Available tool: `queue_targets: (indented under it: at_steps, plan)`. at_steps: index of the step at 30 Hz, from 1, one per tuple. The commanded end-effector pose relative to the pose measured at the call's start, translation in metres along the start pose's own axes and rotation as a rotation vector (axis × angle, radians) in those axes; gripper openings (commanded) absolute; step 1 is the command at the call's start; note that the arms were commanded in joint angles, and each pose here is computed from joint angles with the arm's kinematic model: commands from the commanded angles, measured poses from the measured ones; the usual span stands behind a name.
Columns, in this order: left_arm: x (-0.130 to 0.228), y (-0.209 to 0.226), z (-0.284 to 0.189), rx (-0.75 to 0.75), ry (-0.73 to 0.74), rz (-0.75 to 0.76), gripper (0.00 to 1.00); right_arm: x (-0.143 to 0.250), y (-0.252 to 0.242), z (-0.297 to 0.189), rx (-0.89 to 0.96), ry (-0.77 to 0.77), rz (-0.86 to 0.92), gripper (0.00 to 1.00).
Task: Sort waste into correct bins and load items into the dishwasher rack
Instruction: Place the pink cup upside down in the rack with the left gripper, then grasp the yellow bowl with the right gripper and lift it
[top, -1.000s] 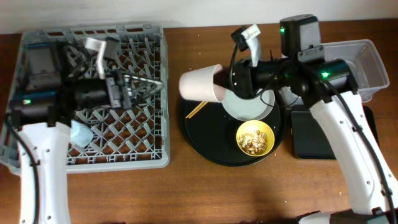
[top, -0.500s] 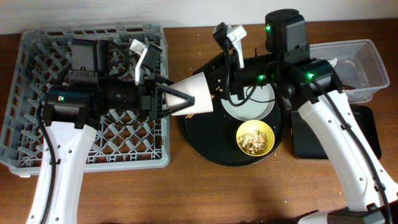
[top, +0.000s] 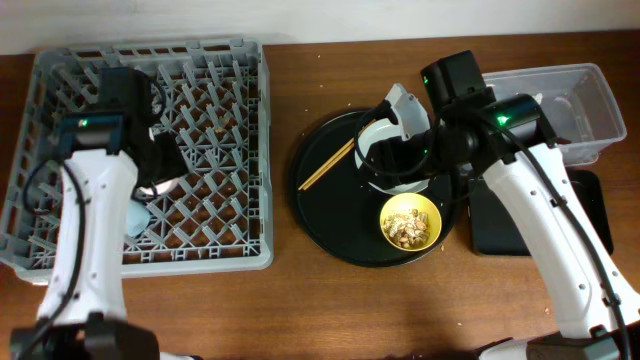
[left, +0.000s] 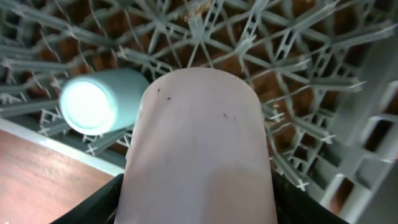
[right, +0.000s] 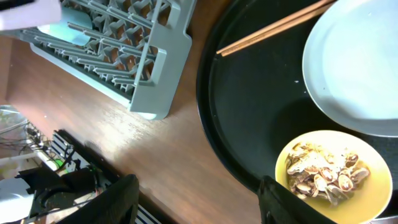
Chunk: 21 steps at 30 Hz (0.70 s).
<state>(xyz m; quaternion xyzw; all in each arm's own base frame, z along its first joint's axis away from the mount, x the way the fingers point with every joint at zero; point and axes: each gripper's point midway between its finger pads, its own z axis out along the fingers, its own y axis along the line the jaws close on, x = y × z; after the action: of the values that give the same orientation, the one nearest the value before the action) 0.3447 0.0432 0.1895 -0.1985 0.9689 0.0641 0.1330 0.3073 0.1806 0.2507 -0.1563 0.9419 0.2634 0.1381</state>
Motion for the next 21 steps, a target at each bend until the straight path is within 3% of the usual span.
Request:
queue_targets:
  at_steps: [1,8,10,13,14,17,19,21]
  plan:
    - [0.010,-0.011,0.027,0.021,0.119,-0.017,0.63,0.001,-0.002,0.002,0.018,0.007,-0.007,0.64]
    - [0.039,-0.013,0.057,0.019,0.230,-0.002,0.63,0.002,-0.003,0.002,0.023,0.014,0.019,0.68]
    - [0.049,-0.013,0.072,0.016,0.249,0.000,0.72,0.002,-0.003,0.002,0.023,0.015,0.020,0.69]
    - [0.047,-0.015,0.076,0.022,0.233,-0.003,0.97,0.004,-0.003,0.002,0.023,0.023,0.027,0.69]
    - [0.046,-0.017,0.076,0.036,0.231,-0.004,0.99,0.005,-0.003,0.002,0.023,0.024,0.028,0.69]
    - [0.030,-0.054,0.040,0.267,0.209,0.110,0.99,0.004,-0.020,0.001,0.125,0.014,0.081,0.68]
    - [0.006,-0.081,-0.012,0.422,0.072,0.236,0.99,0.005,-0.046,-0.003,0.273,-0.005,0.211,0.68]
    - [-0.008,-0.121,-0.085,0.639,-0.145,0.449,0.99,0.015,-0.055,0.007,0.301,0.040,0.248,0.67]
